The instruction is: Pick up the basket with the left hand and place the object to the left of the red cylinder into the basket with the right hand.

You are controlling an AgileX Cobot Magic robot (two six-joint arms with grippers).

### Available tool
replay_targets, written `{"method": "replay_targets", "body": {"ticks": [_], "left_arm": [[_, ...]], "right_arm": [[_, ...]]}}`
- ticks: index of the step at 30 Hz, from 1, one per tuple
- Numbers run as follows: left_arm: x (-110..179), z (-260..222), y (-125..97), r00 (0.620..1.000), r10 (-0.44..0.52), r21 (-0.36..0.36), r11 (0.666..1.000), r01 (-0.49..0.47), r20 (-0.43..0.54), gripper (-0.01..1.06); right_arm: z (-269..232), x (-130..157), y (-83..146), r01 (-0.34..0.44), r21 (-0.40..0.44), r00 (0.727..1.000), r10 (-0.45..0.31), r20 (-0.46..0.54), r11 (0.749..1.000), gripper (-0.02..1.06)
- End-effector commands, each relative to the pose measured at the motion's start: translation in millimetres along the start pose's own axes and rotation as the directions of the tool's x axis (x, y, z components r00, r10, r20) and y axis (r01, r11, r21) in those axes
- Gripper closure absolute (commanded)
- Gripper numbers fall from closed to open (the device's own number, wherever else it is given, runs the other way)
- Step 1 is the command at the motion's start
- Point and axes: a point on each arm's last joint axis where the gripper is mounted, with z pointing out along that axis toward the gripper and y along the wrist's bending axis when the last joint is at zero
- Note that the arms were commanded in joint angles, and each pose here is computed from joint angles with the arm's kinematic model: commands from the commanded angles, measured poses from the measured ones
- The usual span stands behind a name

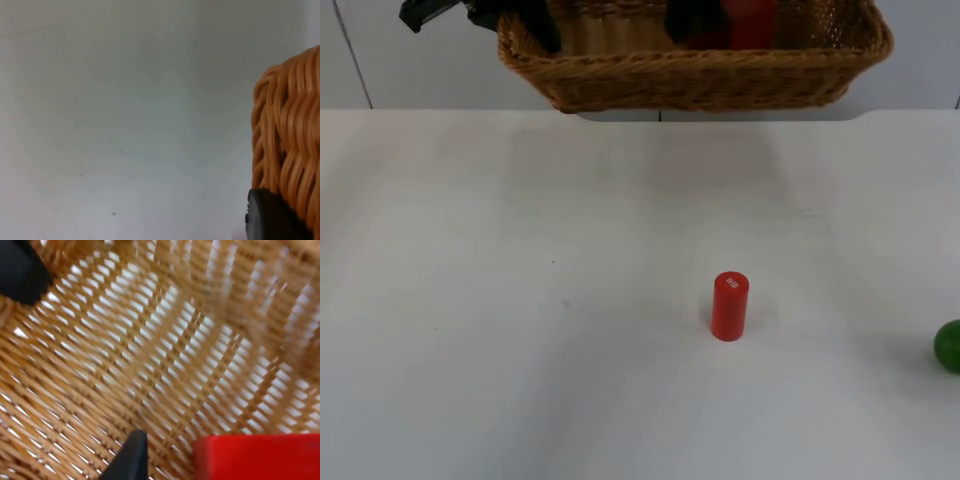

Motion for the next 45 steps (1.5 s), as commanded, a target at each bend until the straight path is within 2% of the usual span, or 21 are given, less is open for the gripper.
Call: {"method": "replay_targets", "body": {"ticks": [1, 4, 5, 10, 11, 15, 17, 19, 20, 21, 24, 26, 30, 35, 45], "left_arm": [[-1, -3, -7, 1.0, -0.012, 0.05, 0.999, 0.011, 0.014, 1.05], [-1, -3, -7, 1.0, -0.002, 0.05, 0.999, 0.002, 0.014, 1.05], [-1, -3, -7, 1.0, -0.002, 0.05, 0.999, 0.002, 0.014, 1.05], [-1, -3, -6, 1.0, 0.013, 0.046, 0.999, -0.013, 0.016, 1.05], [-1, -3, -6, 1.0, 0.013, 0.046, 0.999, -0.013, 0.016, 1.05], [-1, -3, -6, 0.999, 0.029, 0.045, 0.999, -0.03, 0.016, 1.05], [-1, -3, -6, 0.999, 0.033, 0.045, 0.998, -0.034, 0.017, 1.05], [-1, -3, -6, 0.999, 0.033, 0.045, 0.998, -0.034, 0.017, 1.05], [-1, -3, -6, 0.999, 0.033, 0.045, 0.998, -0.034, 0.017, 1.05], [-1, -3, -6, 0.999, 0.033, 0.045, 0.998, -0.034, 0.017, 1.05], [-1, -3, -6, 0.999, 0.036, 0.045, 0.998, -0.037, 0.017, 1.05], [-1, -3, -6, 0.999, 0.036, 0.045, 0.998, -0.037, 0.017, 1.05], [-1, 1, -4, 0.999, 0.034, 0.037, 0.999, -0.035, 0.011, 1.05], [-1, 19, 3, 0.999, 0.023, 0.036, 0.999, -0.022, -0.024, 1.05], [2, 63, 27, 0.995, 0.008, -0.001, 1.0, -0.008, -0.104, 1.05]], "right_arm": [[-36, -17, -5, -0.001, 0.021, 0.997, -0.001, 0.073, 1.0, 0.0], [-89, -32, -7, 0.002, 0.04, 0.99, -0.008, 0.139, 0.999, 0.0], [-89, -32, -7, 0.002, 0.04, 0.99, -0.008, 0.139, 0.999, 0.0], [-187, -39, -8, -0.026, 0.061, 0.978, 0.013, 0.207, 0.998, 0.0], [-187, -39, -8, -0.026, 0.061, 0.978, 0.013, 0.207, 0.998, 0.0], [-244, -18, -2, -0.051, 0.066, 0.963, 0.032, 0.268, 0.996, 0.0], [-251, -8, 0, -0.055, 0.067, 0.96, 0.035, 0.277, 0.996, 0.0], [-273, 17, 6, -0.056, 0.069, 0.956, 0.034, 0.292, 0.996, 0.0], [-277, 31, 9, -0.055, 0.066, 0.961, 0.035, 0.275, 0.996, 0.0], [-277, 31, 9, -0.055, 0.066, 0.961, 0.035, 0.275, 0.996, 0.0], [-299, 74, 19, -0.072, 0.063, 0.958, 0.051, 0.284, 0.995, 0.0], [-311, 92, 23, -0.081, 0.066, 0.944, 0.055, 0.326, 0.994, 0.0], [-323, 110, 27, -0.088, 0.072, 0.924, 0.055, 0.378, 0.994, 0.0], [-329, 113, 28, -0.105, 0.066, 0.918, 0.071, 0.391, 0.992, 0.0], [-308, 108, 26, -0.122, 0.053, 0.937, 0.098, 0.335, 0.991, 0.0]]}}
